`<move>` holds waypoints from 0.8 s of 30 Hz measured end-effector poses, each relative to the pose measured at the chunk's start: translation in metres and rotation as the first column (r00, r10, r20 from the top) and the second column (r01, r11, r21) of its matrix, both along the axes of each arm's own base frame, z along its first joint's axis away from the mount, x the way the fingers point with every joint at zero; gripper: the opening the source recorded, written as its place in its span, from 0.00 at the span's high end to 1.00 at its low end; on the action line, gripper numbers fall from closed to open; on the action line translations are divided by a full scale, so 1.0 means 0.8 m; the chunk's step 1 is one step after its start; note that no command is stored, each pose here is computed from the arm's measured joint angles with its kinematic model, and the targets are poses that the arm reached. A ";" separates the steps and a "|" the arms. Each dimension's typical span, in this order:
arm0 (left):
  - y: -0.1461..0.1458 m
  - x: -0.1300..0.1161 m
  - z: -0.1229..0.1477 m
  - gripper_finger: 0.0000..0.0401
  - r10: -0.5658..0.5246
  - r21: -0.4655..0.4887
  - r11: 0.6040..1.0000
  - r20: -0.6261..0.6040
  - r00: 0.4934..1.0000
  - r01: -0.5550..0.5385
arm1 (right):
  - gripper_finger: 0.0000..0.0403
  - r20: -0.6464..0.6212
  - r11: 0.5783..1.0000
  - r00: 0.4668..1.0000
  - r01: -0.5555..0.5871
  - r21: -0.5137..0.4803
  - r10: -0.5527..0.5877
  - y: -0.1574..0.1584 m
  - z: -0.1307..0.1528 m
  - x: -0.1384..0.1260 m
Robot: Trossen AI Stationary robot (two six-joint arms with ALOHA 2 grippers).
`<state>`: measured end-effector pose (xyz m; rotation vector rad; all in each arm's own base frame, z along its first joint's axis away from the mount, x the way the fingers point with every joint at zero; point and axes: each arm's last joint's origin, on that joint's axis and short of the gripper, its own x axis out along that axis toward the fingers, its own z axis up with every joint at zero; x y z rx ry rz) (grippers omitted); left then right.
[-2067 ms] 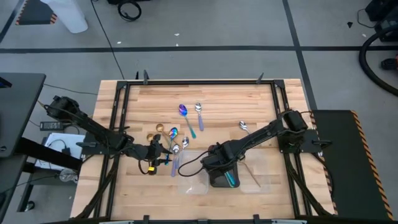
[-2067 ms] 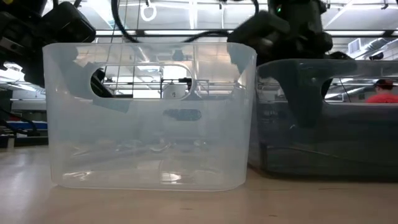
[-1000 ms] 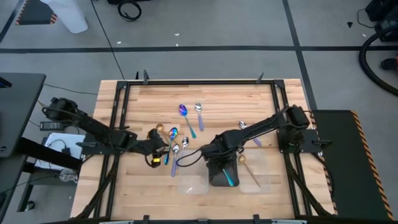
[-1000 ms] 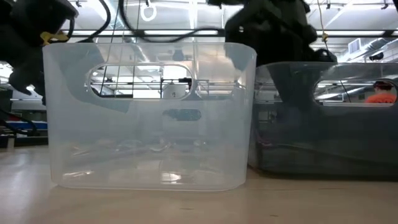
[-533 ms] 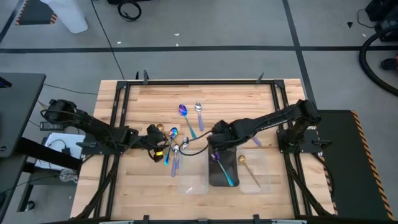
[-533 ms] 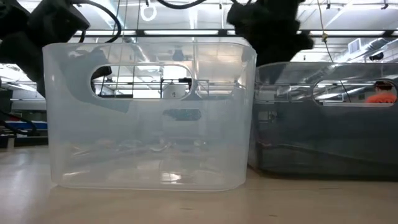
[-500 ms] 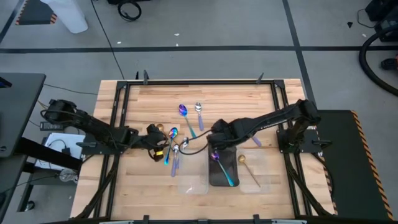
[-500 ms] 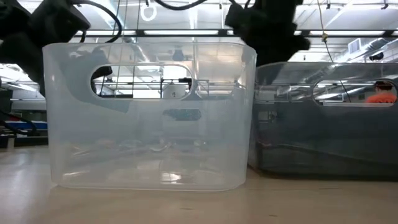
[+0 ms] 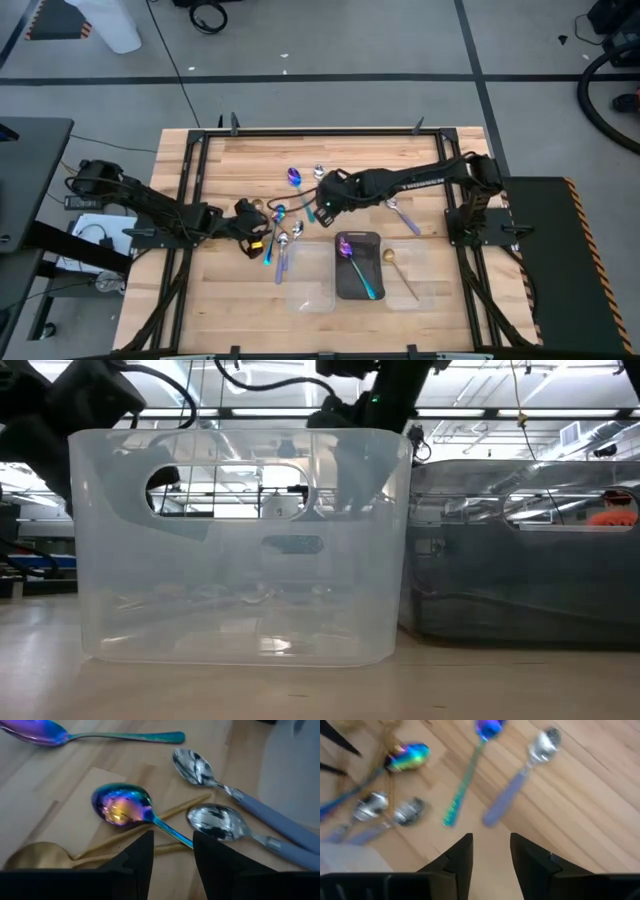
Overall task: Sort silverware by color (type)
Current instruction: Put the purple into the left transparent bin
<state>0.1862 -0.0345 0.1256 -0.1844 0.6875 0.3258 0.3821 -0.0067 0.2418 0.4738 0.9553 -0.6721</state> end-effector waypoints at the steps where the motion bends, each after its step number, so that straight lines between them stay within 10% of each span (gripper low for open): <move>1: -0.002 0.000 0.000 0.64 -0.006 -0.001 1.000 -0.001 1.000 0.006 | 0.66 -0.007 1.000 1.000 -0.003 -0.002 0.003 -0.003 -0.001 0.000; 24: -0.015 0.014 0.077 0.64 -0.143 -0.025 0.988 0.213 0.967 0.152 | 0.67 -0.141 0.997 0.988 -0.058 0.058 0.066 -0.019 -0.003 -0.016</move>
